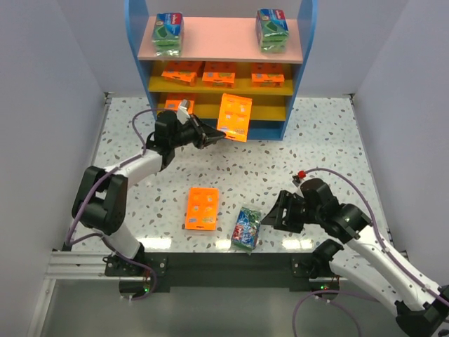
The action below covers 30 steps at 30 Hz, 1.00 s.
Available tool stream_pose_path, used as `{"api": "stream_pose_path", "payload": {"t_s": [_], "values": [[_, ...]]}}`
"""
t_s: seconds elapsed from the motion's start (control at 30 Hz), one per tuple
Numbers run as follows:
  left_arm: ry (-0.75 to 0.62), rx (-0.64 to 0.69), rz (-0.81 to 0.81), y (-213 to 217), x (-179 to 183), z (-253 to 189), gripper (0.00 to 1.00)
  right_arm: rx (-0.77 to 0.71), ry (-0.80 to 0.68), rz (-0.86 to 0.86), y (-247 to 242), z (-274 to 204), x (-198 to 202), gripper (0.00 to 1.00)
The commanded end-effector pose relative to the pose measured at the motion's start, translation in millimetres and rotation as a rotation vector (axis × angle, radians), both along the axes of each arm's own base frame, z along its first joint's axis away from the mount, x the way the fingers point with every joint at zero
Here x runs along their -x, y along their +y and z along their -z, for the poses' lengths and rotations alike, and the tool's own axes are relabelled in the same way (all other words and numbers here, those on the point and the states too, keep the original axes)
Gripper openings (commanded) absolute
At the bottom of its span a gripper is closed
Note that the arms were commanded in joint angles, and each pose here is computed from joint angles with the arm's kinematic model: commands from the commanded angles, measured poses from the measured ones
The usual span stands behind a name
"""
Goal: Place and organize the cleaning sponges onto the shelf
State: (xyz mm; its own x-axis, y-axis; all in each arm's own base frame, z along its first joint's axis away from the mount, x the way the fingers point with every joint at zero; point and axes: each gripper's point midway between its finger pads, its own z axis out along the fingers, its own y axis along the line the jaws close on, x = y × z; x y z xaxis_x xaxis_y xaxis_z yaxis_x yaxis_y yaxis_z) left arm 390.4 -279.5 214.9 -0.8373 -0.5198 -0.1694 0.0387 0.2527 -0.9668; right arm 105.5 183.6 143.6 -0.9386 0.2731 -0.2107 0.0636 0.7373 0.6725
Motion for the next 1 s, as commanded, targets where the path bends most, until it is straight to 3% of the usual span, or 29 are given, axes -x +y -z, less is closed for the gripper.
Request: {"api": "stream_pose_path", "payload": {"t_s": [0.0, 0.23, 0.6, 0.97], "values": [[-0.141, 0.046, -0.018, 7.8, 6.0, -51.1, 0.0, -0.003, -0.022, 0.043, -6.2, -8.8, -0.4, 0.6], [-0.111, 0.077, -0.035, 11.4, 14.5, -36.6, 0.0, -0.006, -0.008, 0.034, -6.8, -2.3, 4.2, 0.6], [-0.057, 0.067, -0.069, 14.4, -2.3, -24.7, 0.0, 0.006, -0.024, 0.032, -10.9, -6.1, 5.8, 0.6], [-0.069, 0.092, -0.173, 18.7, -71.0, -39.3, 0.0, 0.005, -0.034, 0.041, -13.3, -7.3, 6.2, 0.6]]}}
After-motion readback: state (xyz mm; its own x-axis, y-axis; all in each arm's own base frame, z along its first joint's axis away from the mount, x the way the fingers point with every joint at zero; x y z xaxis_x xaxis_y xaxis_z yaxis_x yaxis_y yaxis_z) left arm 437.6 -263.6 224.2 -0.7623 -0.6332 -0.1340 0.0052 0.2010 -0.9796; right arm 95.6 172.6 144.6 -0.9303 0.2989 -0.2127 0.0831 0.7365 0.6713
